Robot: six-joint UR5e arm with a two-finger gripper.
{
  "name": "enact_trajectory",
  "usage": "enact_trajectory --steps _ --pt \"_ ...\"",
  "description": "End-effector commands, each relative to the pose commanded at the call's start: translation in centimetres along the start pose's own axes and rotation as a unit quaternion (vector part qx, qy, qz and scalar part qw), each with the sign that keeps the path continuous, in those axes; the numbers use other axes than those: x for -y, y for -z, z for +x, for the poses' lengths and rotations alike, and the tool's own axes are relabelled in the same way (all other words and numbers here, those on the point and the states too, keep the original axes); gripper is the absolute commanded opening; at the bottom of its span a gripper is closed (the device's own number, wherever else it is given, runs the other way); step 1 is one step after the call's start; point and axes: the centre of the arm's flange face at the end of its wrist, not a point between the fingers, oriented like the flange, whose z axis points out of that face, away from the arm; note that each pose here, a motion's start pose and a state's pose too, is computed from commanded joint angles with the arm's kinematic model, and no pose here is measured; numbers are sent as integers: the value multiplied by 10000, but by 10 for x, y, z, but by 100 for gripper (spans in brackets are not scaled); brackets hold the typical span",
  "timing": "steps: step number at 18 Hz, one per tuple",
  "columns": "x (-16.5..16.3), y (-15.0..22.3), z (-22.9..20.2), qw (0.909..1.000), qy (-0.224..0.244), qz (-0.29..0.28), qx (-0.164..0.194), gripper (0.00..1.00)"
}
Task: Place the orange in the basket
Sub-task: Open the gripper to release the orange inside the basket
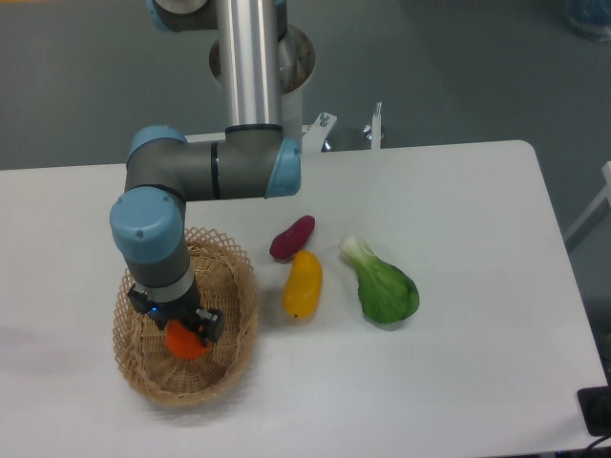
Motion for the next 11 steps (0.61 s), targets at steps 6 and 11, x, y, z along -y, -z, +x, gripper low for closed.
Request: enact_trajectory --steps 6,11 --pt "5 17 -4 9998 -94 136 88 97" --pt "7 48 -11 9985 -350 365 227 100"
